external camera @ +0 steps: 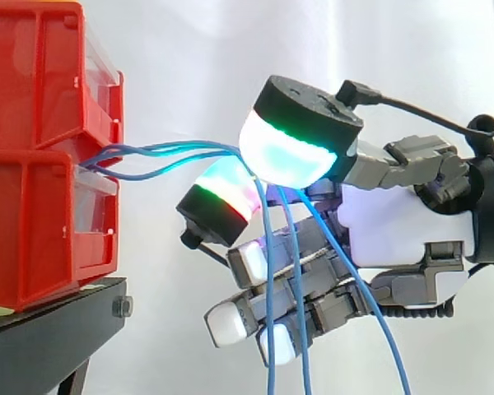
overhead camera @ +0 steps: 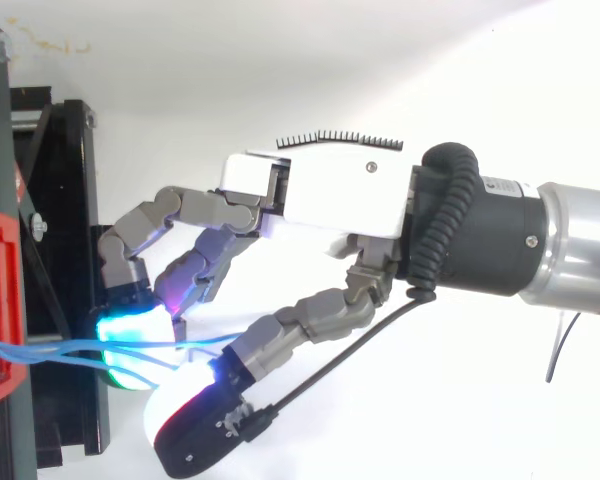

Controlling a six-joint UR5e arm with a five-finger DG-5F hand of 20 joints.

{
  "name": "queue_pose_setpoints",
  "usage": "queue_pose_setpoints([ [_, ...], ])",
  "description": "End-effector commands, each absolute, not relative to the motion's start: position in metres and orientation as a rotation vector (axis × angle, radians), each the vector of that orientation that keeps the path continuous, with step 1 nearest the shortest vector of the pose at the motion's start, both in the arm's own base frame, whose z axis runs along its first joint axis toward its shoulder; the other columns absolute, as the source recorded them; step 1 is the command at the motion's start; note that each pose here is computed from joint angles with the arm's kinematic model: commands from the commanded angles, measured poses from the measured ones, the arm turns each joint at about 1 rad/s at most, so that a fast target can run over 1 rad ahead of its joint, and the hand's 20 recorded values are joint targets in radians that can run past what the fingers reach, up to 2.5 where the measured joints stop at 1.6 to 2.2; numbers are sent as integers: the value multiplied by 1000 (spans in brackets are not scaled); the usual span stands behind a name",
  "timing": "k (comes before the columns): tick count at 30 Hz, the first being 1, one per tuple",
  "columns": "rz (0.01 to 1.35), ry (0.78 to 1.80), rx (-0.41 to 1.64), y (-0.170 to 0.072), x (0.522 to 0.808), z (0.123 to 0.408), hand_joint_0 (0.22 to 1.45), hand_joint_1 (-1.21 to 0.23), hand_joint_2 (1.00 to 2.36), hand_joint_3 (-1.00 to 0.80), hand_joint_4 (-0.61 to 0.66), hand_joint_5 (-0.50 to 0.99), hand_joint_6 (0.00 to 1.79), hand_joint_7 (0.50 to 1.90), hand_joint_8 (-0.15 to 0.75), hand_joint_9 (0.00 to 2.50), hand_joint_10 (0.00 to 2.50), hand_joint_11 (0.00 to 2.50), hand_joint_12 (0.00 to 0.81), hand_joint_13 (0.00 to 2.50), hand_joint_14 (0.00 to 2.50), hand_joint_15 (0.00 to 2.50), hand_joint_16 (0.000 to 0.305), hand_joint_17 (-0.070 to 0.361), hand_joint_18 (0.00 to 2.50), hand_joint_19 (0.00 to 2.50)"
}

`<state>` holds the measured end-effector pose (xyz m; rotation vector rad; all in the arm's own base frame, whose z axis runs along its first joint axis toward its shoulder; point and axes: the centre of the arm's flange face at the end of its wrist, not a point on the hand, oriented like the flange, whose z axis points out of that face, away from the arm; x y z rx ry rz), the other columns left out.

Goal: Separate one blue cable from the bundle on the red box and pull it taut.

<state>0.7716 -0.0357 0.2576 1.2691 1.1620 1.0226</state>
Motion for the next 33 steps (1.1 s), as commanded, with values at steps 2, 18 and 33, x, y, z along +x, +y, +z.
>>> queue_pose_setpoints([
  [2, 1024, 1162, 1268, -36, 772, 258, 419, -794, 1000, -500, -73, -145, 889, 1083, 289, 1064, 13, 854, 365, 850, 15, 519, 44, 99, 834, 551],
  [18, 1026, 1165, 1268, -40, 772, 259, 564, -732, 1015, -196, -52, -153, 883, 1211, 301, 1088, 17, 882, 360, 858, 16, 553, 41, 93, 789, 633],
  [33, 1026, 1191, 1269, -44, 770, 257, 781, -898, 1002, -471, -229, -189, 919, 1224, 246, 1002, 17, 889, 316, 845, 20, 535, 34, 77, 814, 570],
])
